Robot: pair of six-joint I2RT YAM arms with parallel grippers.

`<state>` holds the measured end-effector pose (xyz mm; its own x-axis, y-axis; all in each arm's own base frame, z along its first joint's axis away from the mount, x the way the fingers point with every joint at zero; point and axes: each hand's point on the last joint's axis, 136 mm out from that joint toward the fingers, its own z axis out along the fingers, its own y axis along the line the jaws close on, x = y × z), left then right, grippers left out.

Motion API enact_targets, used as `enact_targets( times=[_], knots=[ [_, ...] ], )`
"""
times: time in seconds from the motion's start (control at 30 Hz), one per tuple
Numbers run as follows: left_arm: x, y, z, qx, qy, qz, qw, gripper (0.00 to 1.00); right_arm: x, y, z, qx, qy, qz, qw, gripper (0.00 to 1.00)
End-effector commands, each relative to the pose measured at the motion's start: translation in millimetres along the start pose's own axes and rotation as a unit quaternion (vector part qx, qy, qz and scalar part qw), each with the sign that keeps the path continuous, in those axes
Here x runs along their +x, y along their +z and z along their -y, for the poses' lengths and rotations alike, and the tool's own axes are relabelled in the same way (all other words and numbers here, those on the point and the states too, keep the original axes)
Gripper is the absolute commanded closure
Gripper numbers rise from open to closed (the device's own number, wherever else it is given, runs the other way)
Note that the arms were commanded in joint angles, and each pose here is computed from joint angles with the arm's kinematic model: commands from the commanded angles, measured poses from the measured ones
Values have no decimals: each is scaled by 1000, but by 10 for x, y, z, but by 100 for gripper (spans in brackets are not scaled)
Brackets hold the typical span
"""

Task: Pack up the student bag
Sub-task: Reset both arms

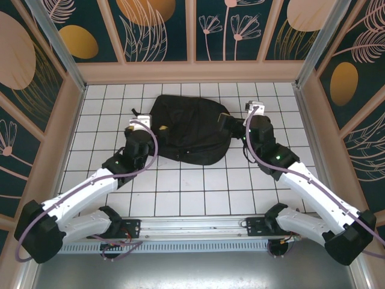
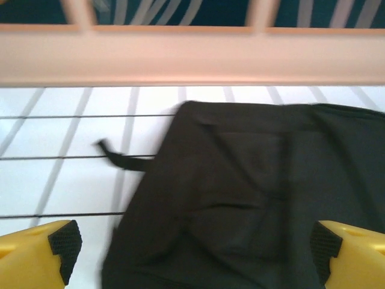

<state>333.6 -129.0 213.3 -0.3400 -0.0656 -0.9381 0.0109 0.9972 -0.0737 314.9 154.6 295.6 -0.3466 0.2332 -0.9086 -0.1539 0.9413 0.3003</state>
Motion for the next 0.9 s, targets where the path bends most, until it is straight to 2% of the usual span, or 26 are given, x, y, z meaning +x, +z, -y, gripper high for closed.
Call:
enact_targets(
  times=[0.0,0.13,0.2,0.27,0.33,0.4,0.47,0.53,0.6,0.67,0.73,0.8,0.83,0.87],
  knots=[
    [-212,116,-644,-90,-56,70,992,1,-403,-7,303,21,-20,104,994,1],
    [-5,114,-1368,-170,-94,112,974,1,-505,-37,765,69,-57,179,980,1],
    [75,75,-1583,-193,-69,136,969,1,-477,-40,1067,111,-68,200,971,1],
    [264,123,-1717,-207,-38,121,970,1,-336,6,1422,144,-47,187,971,1],
    [510,240,-1785,-210,-45,87,973,1,-83,26,1828,185,-11,167,968,1],
    [521,350,-1648,-168,-24,84,982,1,175,-14,2067,198,-4,170,965,1],
    [384,310,-1558,-137,-32,139,980,1,342,-78,2090,187,-18,193,963,1],
    [358,282,-1691,-177,-37,149,972,1,508,-53,2153,190,-8,183,965,1],
    [324,186,-1701,-175,-27,191,965,1,692,41,2216,193,-7,154,969,1],
    [360,80,-1746,-181,-40,216,959,1,803,23,2246,191,-6,163,968,1],
    [421,250,-1585,-139,-10,187,972,1,814,-39,2233,180,-9,191,965,1],
    [421,261,-1633,-151,-15,199,968,1,797,55,2158,152,-23,183,971,1],
    [422,301,-1644,-156,-18,190,969,1,777,93,2114,140,-38,184,972,1],
    [485,414,-1637,-156,-12,158,975,1,771,143,2077,130,-54,178,974,1]
  ],
)
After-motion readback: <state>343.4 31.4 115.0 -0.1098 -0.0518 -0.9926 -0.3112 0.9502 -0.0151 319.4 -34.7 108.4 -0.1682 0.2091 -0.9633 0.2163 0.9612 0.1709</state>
